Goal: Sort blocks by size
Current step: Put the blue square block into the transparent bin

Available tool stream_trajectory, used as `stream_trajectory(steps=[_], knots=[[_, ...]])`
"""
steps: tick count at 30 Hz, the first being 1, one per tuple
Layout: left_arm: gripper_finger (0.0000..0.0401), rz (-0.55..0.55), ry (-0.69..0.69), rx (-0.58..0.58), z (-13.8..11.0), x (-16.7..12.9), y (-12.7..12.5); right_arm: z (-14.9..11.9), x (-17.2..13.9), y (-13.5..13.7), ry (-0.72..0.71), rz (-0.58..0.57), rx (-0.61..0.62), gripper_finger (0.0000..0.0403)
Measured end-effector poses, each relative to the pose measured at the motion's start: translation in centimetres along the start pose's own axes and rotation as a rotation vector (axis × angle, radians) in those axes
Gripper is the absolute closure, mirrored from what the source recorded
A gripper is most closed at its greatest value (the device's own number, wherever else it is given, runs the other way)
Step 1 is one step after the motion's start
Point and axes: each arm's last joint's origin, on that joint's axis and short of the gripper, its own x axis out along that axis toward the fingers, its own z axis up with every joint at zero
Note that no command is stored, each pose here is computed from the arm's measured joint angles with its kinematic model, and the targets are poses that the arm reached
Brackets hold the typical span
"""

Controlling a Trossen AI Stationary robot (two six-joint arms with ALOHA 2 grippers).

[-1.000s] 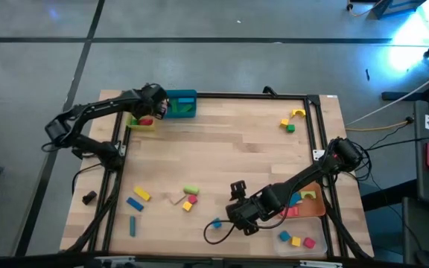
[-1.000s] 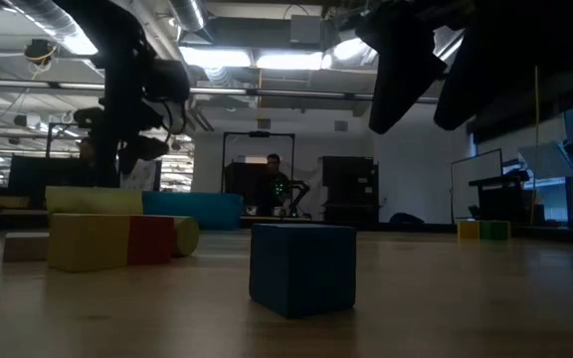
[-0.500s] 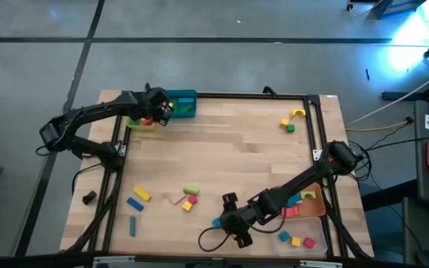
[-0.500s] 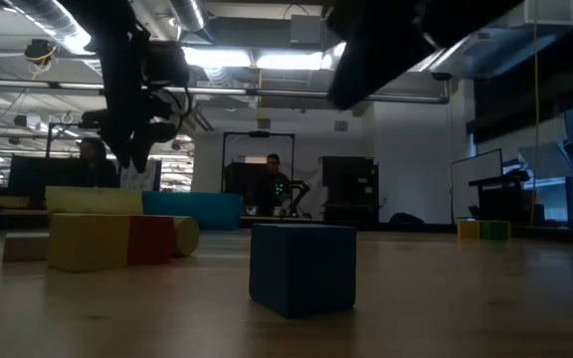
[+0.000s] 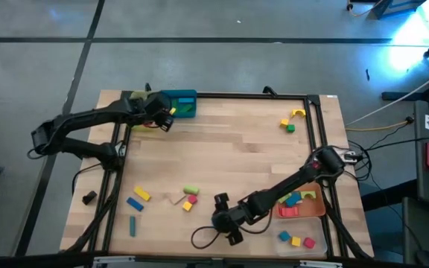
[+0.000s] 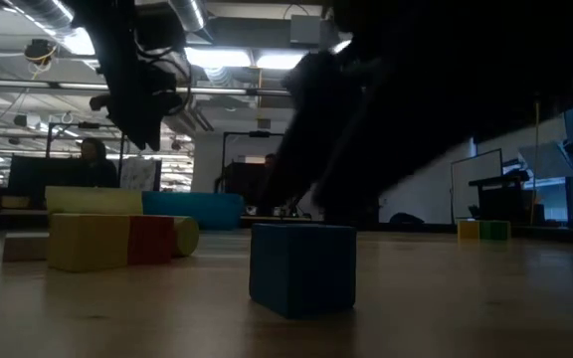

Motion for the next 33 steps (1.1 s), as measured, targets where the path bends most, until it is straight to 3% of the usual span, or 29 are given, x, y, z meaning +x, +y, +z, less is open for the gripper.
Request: stream_trajectory(steps=[8, 17, 24, 28, 33], knots=[[0.0231, -0.062, -0.052, 0.059, -0.2, -0.9, -1.5, -1.3, 2.3, -0.1, 0.06, 0.004, 0.002, 0.013], [0.0231, -0.128, -0.115, 0.101, -0.2, -1.7, -2.9, -1.2, 2.3, -0.1, 0.041, 0.003, 0.006, 0.0268], [0.0231, -0.159, -0.126, 0.124, -0.6, -2.2, -3.7, -0.3, 0.5, -0.2, 0.111, 0.016, 0.071, 0.0268], [0.0231, -0.189, -0.127, 0.151, -1.0, -2.6, -4.3, 1.1, -1.8, -0.1, 0.252, -0.005, 0.109, 0.0268], [0.0231, -0.265, -0.116, 0.207, -1.6, -3.2, -5.2, 2.4, -5.3, 1.4, 0.433, 0.053, 0.223, 0.0268]])
